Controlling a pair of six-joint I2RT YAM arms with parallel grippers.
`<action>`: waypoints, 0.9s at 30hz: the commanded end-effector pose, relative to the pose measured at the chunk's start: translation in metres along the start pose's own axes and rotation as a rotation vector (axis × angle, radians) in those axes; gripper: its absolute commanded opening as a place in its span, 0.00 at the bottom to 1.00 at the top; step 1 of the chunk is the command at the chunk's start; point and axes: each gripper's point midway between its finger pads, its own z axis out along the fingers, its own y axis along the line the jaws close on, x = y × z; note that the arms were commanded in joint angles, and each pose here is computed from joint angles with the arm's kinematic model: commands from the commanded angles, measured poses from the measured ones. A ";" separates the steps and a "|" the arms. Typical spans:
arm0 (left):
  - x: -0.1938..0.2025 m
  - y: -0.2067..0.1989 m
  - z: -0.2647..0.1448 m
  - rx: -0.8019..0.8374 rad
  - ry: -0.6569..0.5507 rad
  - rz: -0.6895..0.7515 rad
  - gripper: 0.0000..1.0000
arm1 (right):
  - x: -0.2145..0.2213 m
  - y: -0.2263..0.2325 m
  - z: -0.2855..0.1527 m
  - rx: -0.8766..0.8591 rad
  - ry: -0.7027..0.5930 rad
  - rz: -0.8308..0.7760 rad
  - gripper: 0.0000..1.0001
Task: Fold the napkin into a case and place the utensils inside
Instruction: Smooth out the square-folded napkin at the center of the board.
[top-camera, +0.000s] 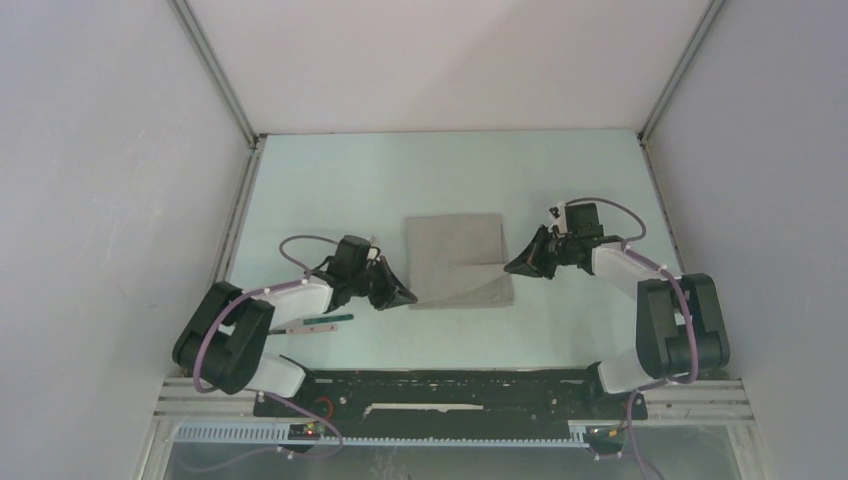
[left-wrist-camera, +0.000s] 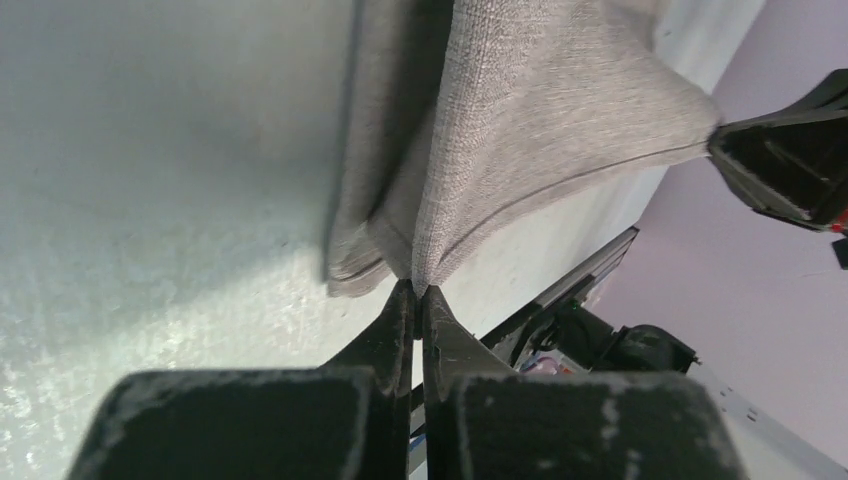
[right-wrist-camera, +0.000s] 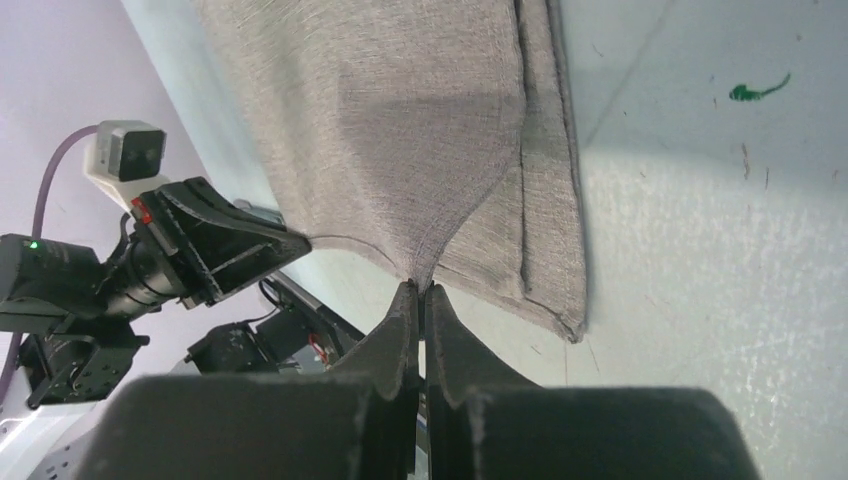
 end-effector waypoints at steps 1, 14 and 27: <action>0.001 -0.015 0.005 0.083 0.005 0.009 0.00 | 0.009 -0.003 -0.001 0.017 0.025 -0.033 0.00; -0.001 0.011 0.005 0.014 -0.019 -0.011 0.00 | 0.037 -0.024 0.020 0.125 0.092 -0.072 0.23; -0.008 0.030 -0.002 -0.009 -0.052 -0.044 0.00 | 0.043 -0.033 0.022 0.115 0.081 -0.045 0.40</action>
